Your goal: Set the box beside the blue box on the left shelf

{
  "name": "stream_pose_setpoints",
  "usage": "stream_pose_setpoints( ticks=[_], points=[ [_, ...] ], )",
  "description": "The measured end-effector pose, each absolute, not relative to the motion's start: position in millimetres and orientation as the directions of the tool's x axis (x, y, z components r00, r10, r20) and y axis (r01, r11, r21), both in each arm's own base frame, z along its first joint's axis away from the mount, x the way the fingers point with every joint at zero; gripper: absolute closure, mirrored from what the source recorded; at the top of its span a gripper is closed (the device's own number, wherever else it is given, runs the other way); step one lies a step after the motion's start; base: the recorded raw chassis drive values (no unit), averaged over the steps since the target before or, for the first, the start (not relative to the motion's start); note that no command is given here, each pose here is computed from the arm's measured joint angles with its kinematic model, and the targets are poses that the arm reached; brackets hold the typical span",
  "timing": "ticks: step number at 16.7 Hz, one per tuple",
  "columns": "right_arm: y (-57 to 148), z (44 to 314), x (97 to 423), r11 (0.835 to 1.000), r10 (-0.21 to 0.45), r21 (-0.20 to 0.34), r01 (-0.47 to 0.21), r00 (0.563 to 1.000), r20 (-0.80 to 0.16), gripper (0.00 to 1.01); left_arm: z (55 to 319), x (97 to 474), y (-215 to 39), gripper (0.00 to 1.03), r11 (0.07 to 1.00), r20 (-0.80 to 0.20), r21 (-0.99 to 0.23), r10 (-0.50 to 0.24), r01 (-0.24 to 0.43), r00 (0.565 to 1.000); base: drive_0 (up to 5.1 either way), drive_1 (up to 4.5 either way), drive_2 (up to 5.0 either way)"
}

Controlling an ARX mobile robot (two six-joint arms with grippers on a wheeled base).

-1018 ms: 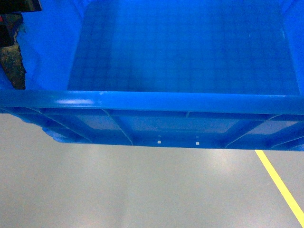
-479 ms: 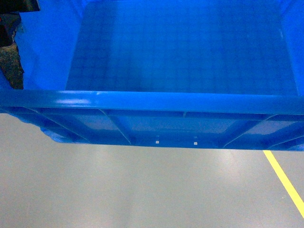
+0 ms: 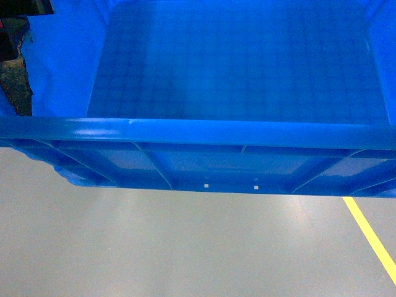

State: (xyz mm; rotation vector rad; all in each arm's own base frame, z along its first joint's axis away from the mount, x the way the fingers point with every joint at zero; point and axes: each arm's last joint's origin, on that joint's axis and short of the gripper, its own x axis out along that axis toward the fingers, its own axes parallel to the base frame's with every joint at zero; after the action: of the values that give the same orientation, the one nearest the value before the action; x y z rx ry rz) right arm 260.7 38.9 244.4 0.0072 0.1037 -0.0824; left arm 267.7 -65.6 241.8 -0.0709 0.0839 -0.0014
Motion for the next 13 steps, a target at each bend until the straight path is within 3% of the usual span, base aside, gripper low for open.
stream_pose_setpoints(
  ticks=[13],
  points=[
    [38.9,244.6,260.7,0.997,-0.081,0.003,0.082,0.991,-0.102,0.79,241.7,267.7,-65.6,0.84,0.997,-0.084,-0.071,-0.004,-0.002,0.996,0.1,4.2,-4.0]
  ],
)
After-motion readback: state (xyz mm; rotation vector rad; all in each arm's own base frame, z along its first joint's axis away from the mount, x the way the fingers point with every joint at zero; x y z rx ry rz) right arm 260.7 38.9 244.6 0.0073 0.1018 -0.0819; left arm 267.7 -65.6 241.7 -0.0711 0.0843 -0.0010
